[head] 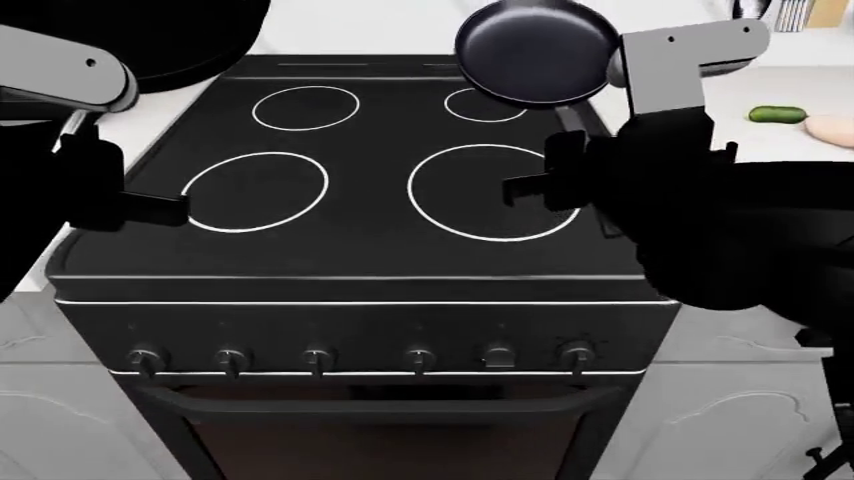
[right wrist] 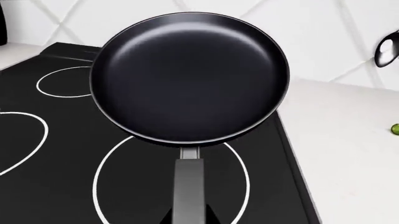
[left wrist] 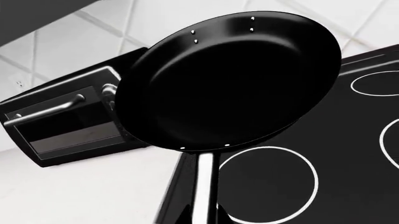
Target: Place both pans onto different burners. Then place the pickle and the chicken breast on different pans.
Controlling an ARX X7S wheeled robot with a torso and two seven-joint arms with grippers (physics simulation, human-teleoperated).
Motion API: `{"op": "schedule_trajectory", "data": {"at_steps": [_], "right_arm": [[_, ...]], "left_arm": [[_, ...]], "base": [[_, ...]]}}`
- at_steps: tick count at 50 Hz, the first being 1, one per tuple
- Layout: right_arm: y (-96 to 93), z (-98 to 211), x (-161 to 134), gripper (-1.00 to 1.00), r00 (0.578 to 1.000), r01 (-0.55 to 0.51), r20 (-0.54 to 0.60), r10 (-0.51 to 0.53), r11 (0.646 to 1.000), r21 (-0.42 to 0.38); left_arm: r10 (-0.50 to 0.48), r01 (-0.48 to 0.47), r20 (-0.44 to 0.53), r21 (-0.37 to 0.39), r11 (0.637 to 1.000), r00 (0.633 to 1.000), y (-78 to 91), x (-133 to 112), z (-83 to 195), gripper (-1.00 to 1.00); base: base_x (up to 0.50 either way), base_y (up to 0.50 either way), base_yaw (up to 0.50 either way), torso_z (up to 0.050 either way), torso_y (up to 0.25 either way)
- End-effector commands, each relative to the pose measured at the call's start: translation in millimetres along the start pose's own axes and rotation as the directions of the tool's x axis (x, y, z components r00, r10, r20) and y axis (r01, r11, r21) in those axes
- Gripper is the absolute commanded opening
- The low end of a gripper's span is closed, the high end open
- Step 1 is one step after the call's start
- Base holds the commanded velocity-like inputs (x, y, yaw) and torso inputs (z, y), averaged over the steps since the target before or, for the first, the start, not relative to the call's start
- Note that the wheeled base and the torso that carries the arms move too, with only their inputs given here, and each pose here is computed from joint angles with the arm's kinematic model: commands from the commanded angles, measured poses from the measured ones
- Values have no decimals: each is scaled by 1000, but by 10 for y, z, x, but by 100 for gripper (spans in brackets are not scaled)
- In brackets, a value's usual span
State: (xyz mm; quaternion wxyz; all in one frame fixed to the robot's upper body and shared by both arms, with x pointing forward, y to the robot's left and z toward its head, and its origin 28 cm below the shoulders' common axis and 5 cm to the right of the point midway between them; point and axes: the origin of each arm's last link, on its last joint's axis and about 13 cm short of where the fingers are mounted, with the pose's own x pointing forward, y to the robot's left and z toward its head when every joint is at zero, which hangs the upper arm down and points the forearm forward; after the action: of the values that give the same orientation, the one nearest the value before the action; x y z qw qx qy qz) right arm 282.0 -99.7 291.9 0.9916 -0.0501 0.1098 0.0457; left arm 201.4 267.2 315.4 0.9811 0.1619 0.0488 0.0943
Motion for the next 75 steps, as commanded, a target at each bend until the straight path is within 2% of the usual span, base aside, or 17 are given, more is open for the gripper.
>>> {"op": "schedule_trajectory", "data": {"at_steps": [1, 8, 15, 32, 39, 60, 75], "right_arm": [[-21, -39, 237, -100, 998, 56, -9, -56, 993, 102], [50, -176, 329, -100, 999, 10, -44, -5, 991, 132], [89, -243, 431, -100, 999, 9, -53, -1, 989, 148], [189, -339, 530, -100, 997, -19, -74, 29, 992, 127], [251, -390, 603, -100, 996, -14, -90, 22, 996, 85], [217, -628, 655, -100, 988, 20, -152, -14, 999, 42], [225, -732, 693, -100, 984, 14, -180, -4, 998, 56]], "left_arm": [[86, -84, 86, -31, 996, 993, 58, 40, 135, -100], [86, -84, 85, -31, 996, 993, 57, 34, 127, -100], [85, -83, 84, -32, 996, 993, 57, 41, 107, -100], [90, -87, 79, -39, 995, 993, 79, 33, 81, -100], [91, -89, 78, -40, 995, 993, 91, 22, 70, -100], [92, -90, 66, -33, 995, 994, 92, 41, 19, -100], [93, -91, 63, -34, 995, 994, 96, 45, 11, -100]], "base": [[0, 0, 0, 10, 11], [0, 0, 0, 0, 4], [0, 0, 0, 1, 3], [0, 0, 0, 2, 4], [0, 0, 0, 0, 5], [0, 0, 0, 1, 4], [0, 0, 0, 1, 4]]}}
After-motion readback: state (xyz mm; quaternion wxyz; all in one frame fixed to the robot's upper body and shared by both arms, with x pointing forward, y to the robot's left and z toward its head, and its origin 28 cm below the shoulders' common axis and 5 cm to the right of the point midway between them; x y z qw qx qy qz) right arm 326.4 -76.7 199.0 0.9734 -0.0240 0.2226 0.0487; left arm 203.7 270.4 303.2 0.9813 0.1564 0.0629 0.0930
